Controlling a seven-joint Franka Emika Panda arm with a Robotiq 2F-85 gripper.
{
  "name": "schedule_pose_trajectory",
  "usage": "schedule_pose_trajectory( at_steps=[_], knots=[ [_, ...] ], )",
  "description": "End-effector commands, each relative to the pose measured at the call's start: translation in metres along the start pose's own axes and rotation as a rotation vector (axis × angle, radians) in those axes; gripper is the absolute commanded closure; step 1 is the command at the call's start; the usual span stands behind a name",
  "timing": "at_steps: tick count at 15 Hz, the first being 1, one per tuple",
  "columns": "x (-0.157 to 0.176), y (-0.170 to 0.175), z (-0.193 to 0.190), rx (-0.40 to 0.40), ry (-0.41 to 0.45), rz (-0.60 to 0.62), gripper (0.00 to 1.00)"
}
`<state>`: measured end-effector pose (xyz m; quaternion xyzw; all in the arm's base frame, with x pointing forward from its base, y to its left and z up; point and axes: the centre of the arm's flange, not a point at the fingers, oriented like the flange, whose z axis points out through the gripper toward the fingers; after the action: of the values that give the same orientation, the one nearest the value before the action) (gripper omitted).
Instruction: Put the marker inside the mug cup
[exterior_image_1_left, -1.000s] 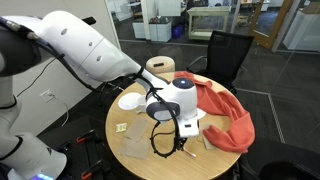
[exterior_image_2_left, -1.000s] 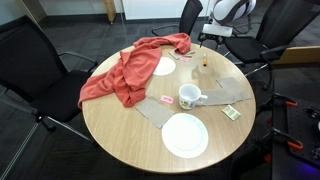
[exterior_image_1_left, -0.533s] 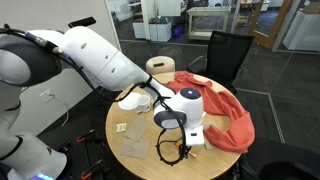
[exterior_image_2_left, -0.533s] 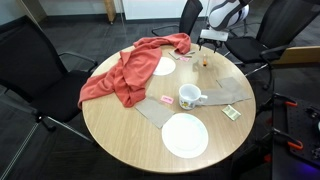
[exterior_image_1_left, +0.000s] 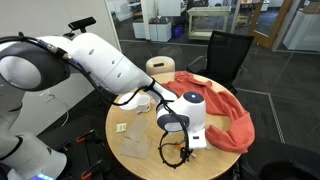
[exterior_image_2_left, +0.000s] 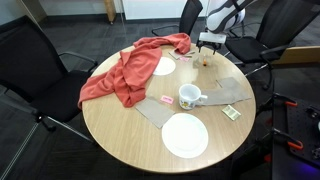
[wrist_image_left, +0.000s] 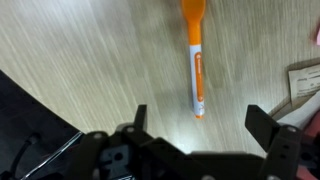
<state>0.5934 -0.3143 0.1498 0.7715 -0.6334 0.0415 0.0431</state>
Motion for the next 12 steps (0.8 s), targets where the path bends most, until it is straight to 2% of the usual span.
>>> schedule_pose_trajectory(
  at_steps=[1,10,11,12],
  knots=[
    [0.0079,-0.0040,0.0002,-0.013,-0.025,-0.005,0.00],
    [0.0052,-0.0040,0.0069,-0.031,-0.040,-0.011,0.00],
    [0.0049,-0.0040,0.0074,-0.033,-0.043,-0.013,0.10],
    [0.0046,-0.0041,0.0078,-0.037,-0.043,-0.010,0.28]
  ],
)
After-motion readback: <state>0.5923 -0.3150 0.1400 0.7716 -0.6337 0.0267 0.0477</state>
